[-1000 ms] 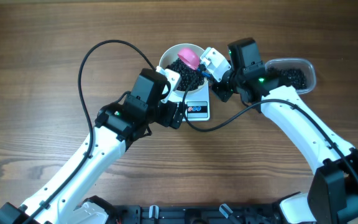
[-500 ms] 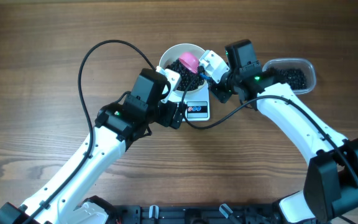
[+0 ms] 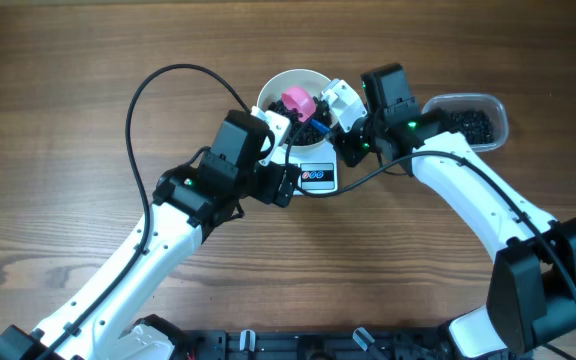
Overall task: Scoop item into bowl and weigh 150g on scale
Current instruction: 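Move the scoop back right to the bean tub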
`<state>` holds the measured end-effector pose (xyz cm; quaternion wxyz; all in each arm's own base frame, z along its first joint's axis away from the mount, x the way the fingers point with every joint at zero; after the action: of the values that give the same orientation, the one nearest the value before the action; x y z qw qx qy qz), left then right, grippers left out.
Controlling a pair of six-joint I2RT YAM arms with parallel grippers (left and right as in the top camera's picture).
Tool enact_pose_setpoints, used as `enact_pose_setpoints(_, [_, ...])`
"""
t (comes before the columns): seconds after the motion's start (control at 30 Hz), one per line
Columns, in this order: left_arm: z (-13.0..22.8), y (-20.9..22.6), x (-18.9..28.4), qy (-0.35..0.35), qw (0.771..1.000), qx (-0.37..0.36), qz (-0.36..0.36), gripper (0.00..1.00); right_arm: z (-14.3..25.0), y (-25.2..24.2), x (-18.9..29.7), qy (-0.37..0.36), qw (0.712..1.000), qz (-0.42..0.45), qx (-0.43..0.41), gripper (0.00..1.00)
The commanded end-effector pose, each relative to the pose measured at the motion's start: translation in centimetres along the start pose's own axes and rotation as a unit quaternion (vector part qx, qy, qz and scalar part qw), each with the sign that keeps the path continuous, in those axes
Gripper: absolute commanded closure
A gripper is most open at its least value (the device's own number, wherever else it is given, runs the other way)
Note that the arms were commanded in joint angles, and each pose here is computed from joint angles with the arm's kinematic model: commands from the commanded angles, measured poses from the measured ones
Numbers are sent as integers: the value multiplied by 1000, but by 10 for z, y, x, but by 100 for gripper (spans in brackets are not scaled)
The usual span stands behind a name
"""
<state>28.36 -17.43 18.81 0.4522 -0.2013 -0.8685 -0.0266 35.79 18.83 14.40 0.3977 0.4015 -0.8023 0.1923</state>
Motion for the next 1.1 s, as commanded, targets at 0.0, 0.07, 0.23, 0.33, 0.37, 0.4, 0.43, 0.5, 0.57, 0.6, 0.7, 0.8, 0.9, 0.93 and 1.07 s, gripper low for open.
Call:
enact_pose_setpoints(0.0, [3,1,-2,5,1000,-6,2,0,-15,7,6,-25,997,-35,-57,96])
enact_pose_setpoints(0.07, [3,1,-2,5,1000,-7,2,0,-14,8,6,-21,997,-37,-58,96])
enact_pose_setpoints(0.23, [3,1,-2,5,1000,-7,2,0,-11,8,6,-15,996,-40,-77,96])
enact_pose_setpoints(0.33, [3,1,-2,5,1000,-7,2,0,-10,-2,12,-24,990,-45,-130,96])
enact_pose_setpoints(0.37, [3,1,-2,5,1000,-6,2,0,-12,-8,17,-34,986,-51,-152,96])
enact_pose_setpoints(0.4, [3,1,-2,5,1000,-7,2,0,-15,-12,23,-48,983,-64,-168,96])
enact_pose_setpoints(0.43, [3,1,-2,5,1000,-7,2,0,-19,-16,32,-70,979,-84,-173,96])
enact_pose_setpoints(0.5, [3,1,-2,5,1000,-6,2,0,-24,-21,46,-104,973,-107,-176,96])
enact_pose_setpoints(0.57, [3,1,-2,5,1000,-6,2,0,-27,-26,56,-123,971,-109,-175,96])
enact_pose_setpoints(0.6, [3,1,-2,5,1000,-6,2,0,-29,-28,62,-131,971,-103,-172,96])
enact_pose_setpoints(0.7, [3,1,-2,5,1000,-6,2,0,-40,-31,79,-160,971,-87,-154,96])
enact_pose_setpoints(0.8, [3,1,-2,5,1000,-7,2,0,-48,-37,104,-195,969,-63,-139,96])
enact_pose_setpoints(0.9, [3,1,-2,5,1000,-7,2,0,-47,-46,122,-211,966,-42,-144,96])
enact_pose_setpoints(0.93, [3,1,-2,5,1000,-7,2,0,-46,-47,125,-215,965,-46,-144,96])
enact_pose_setpoints(1.07, [3,1,-2,5,1000,-6,2,0,-46,-47,128,-220,959,-62,-165,96])
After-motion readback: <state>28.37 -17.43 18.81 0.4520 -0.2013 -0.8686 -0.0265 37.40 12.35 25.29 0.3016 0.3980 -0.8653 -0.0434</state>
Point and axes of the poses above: each gripper's point midway between its finger pads, its own x axis back along the fingers, its own y axis along the line the jaws close on, z = x × y, the point moved 4 cm from there along x, back along the fingers, and after that the axes turned 8 degrees about x, right-handed, at the moved point
